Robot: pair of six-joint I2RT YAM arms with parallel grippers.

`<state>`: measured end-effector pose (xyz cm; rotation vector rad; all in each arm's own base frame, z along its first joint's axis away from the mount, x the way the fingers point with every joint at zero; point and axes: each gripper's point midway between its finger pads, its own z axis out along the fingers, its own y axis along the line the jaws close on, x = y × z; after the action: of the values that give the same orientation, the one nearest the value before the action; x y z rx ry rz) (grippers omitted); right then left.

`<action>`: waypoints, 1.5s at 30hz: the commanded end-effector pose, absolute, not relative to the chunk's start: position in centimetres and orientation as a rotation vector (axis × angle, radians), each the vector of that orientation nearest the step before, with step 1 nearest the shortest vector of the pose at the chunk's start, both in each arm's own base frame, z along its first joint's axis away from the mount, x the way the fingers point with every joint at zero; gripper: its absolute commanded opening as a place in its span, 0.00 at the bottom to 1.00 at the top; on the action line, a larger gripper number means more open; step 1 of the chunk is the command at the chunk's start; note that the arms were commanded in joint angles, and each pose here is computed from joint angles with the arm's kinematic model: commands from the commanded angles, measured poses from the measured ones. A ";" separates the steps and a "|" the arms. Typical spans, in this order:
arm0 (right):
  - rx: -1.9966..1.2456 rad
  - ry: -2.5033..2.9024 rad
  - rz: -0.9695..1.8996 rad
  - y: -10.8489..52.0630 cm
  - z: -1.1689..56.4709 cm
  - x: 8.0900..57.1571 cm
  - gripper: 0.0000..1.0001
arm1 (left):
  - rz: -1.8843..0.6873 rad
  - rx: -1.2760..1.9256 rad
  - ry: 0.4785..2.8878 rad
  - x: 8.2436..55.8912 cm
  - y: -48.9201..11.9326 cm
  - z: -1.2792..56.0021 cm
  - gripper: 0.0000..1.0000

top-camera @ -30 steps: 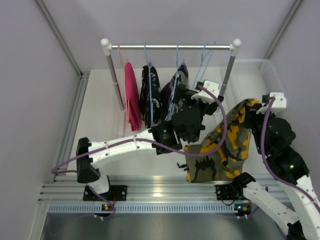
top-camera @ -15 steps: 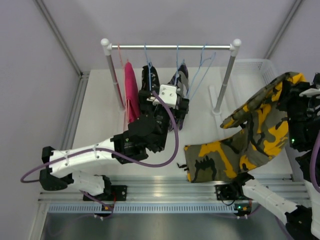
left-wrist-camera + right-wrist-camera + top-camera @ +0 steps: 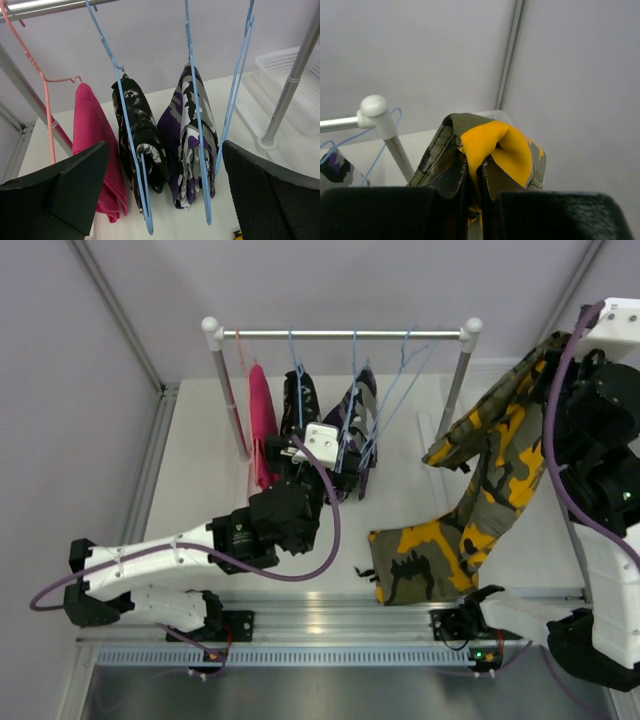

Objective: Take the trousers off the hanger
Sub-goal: Place the trousers in the bin.

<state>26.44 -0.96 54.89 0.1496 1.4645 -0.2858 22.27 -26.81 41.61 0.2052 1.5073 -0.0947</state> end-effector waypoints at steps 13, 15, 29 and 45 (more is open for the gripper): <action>0.409 1.429 -0.213 -9.2 54.7 31.7 0.00 | -0.105 0.184 1.517 21.8 -25.0 40.4 0.99; 0.403 1.455 -0.197 -9.9 54.3 33.2 0.00 | -0.112 0.188 1.514 21.8 -25.0 40.5 0.99; 0.406 1.683 -0.011 -13.2 46.9 44.5 0.00 | -0.099 0.213 1.524 21.8 -25.3 39.0 0.99; 0.435 1.908 0.151 -14.2 34.9 52.6 0.25 | -0.056 0.244 1.548 21.9 -25.6 37.4 0.99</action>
<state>50.61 -14.42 33.03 0.4942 1.9924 0.0910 21.94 -25.55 37.71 0.2543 1.5406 -0.0552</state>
